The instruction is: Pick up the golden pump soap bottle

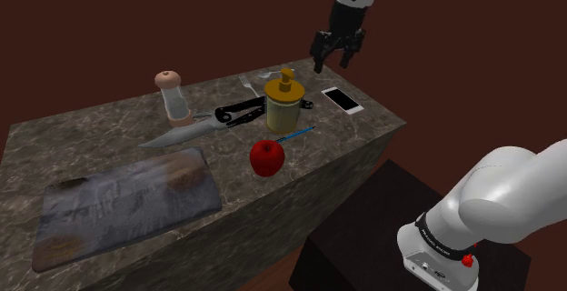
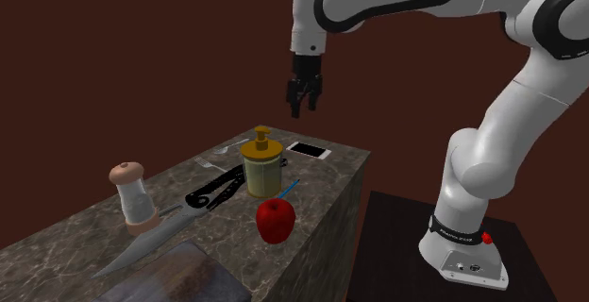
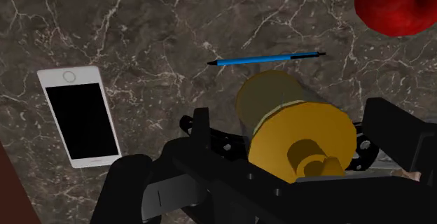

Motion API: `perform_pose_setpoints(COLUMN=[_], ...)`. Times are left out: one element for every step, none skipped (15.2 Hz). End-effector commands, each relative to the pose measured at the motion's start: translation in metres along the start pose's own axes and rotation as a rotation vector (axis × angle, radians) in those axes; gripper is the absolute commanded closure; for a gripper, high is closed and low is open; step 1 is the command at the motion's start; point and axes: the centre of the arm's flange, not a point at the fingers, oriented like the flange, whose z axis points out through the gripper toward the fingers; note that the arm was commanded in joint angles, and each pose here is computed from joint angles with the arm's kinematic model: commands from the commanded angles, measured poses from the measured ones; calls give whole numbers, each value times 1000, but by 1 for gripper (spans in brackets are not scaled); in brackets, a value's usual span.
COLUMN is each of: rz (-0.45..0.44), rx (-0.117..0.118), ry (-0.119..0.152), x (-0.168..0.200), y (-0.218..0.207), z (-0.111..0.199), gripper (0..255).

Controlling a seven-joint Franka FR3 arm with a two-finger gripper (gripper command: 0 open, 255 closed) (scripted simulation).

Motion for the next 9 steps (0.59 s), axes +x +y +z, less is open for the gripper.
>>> perform_pose_setpoints(rz=[3,4,6,7,8,10,11,13,14], rx=[-8,-12,-16,-21,-25,-29,-34,-38,-42], ry=[-10,-15,-20,-25,-30,-35,-39,-44,-49], x=[26,38,50,62,74,85,97,109,121], y=[-14,-21,-27,-34,-41,-47,-54,-60,-67], z=[8,12,16,19,23,27,31,35,40], gripper=[0,0,0,0,0,0,0,0,0])
